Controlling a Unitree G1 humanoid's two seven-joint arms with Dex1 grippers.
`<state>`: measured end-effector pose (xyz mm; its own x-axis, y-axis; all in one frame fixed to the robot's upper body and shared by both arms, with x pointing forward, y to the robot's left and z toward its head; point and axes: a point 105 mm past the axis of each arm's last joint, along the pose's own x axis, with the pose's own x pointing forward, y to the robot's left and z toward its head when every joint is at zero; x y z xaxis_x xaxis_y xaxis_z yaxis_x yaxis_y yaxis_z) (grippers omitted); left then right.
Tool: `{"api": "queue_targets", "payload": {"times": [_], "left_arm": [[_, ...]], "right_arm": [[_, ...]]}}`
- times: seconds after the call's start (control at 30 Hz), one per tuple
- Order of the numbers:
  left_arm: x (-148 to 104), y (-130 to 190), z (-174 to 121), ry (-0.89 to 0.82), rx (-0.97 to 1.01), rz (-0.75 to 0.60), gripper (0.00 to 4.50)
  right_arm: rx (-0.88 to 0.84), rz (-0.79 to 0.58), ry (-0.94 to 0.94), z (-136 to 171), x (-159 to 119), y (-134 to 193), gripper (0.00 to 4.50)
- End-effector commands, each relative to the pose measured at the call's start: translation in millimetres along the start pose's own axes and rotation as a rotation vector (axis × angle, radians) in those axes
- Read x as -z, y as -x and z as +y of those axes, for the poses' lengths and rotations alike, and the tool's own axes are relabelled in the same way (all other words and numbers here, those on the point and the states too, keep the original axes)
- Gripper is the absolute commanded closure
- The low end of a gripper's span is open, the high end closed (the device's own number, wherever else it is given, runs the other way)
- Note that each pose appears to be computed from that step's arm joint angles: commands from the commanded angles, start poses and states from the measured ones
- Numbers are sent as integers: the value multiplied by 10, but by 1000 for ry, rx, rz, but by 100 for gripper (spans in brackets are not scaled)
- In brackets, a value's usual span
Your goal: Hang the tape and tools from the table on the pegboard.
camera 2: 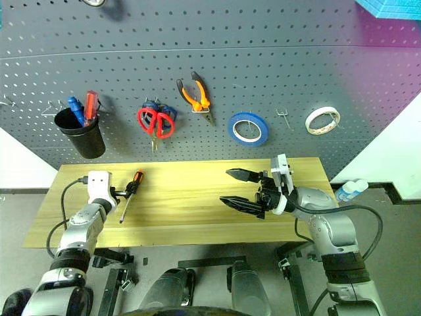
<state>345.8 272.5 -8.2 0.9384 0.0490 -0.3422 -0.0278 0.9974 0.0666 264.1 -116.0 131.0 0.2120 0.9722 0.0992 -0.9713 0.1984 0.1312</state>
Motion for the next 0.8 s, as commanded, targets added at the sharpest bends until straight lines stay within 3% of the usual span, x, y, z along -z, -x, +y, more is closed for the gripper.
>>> {"api": "queue_targets", "payload": {"times": [0.03,0.3,0.8], "left_arm": [[-129,-62,29,-34,4,-21,2],[-95,-207,132,-38,5,99,2],[-184,-238,48,-87,79,74,2]], "right_arm": [[-11,-26,52,42,-149,9,0],[9,-30,50,56,-162,33,0],[27,-19,19,197,-152,92,0]]}}
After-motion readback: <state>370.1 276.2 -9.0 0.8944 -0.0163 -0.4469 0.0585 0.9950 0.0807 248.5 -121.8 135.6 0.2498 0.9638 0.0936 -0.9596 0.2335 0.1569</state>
